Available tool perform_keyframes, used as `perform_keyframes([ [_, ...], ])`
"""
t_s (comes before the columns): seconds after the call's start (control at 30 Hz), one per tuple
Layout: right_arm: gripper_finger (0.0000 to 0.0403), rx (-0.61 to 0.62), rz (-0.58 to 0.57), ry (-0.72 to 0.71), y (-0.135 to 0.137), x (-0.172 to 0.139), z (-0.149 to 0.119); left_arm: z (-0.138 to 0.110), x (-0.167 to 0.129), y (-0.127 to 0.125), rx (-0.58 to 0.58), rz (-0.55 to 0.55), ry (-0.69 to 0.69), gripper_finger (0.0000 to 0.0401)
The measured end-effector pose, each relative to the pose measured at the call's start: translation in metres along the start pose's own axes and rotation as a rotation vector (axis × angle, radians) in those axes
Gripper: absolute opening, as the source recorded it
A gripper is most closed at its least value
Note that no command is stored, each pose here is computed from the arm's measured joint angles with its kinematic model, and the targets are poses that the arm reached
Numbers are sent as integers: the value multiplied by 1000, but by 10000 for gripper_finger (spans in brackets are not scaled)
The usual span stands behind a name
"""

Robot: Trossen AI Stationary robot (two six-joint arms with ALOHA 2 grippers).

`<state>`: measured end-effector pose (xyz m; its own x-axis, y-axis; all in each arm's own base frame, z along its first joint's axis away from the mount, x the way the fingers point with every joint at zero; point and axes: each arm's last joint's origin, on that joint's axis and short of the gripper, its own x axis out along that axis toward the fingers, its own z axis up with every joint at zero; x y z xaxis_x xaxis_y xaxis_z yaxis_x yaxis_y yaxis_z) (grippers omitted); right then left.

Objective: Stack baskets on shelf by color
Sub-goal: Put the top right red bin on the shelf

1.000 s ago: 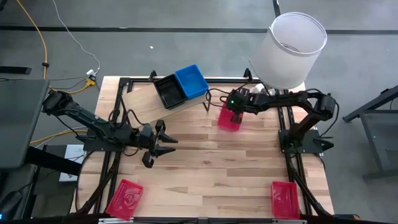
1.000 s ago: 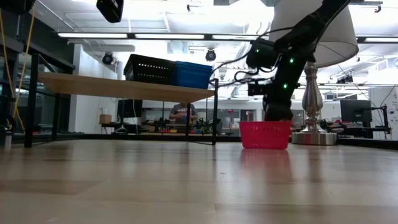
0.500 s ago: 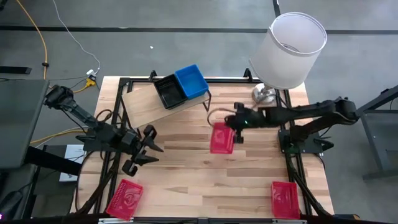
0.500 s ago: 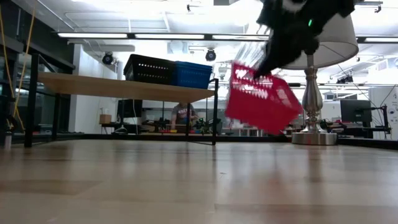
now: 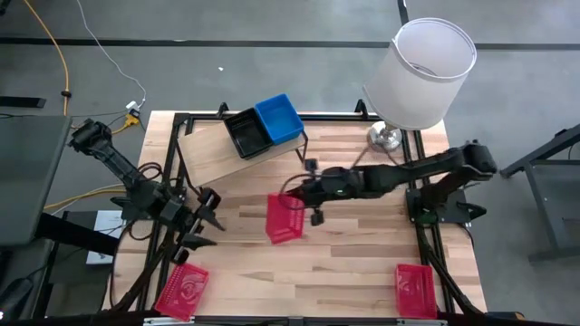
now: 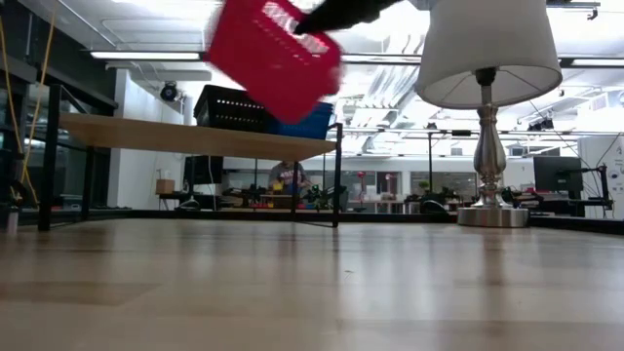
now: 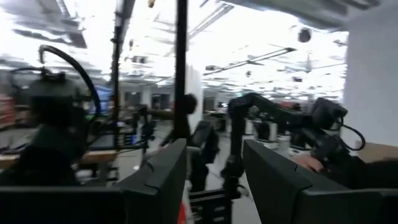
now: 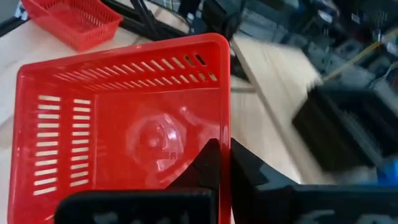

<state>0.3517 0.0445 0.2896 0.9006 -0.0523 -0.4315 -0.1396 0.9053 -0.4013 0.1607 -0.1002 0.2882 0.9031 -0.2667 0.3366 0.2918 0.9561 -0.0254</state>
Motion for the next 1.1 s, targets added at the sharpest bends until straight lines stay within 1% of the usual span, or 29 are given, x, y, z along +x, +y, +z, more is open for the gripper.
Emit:
perform_keyframes([
  [0.1, 0, -56, 26, -11, -7, 23, 17, 0, -1, -4, -6, -16, 0, 148],
  [0.2, 0, -68, 55, 2, -14, 42, 29, 0, -2, -6, -9, -23, 6, 148],
  [0.23, 0, -71, 62, 18, -15, 47, 32, -1, -2, -6, -7, -18, 17, 148],
  [0.27, 0, -72, 67, 39, -17, 50, 35, -3, -2, -6, -3, 10, 32, 148],
  [0.33, 0, -78, 73, 94, -19, 54, 37, -8, -1, -4, 7, 110, 74, 148],
  [0.43, 0, -90, 43, 162, -20, 53, 42, -19, 2, 0, 86, 296, 148, 148],
  [0.57, 0, -105, -39, 240, -16, 42, 47, -32, 9, 7, 134, 496, 182, 148],
  [0.7, 0, -103, -151, 300, -11, 28, 52, -38, 20, 15, 191, 646, 218, 153],
  [0.77, 0, -113, -219, 346, -7, 24, 51, -41, 27, 17, 213, 704, 240, 161],
  [0.83, 0, -119, -291, 380, -4, 21, 51, -44, 39, 18, 238, 737, 258, 174],
  [0.93, 0, -114, -379, 399, -2, 19, 52, -51, 54, 20, 318, 841, 313, 197],
  [1.0, 0, -98, -429, 404, -2, 18, 53, -58, 62, 24, 379, 944, 361, 214],
  [1.1, 0, -80, -510, 409, -3, 17, 53, -64, 73, 32, 439, 1107, 406, 235],
])
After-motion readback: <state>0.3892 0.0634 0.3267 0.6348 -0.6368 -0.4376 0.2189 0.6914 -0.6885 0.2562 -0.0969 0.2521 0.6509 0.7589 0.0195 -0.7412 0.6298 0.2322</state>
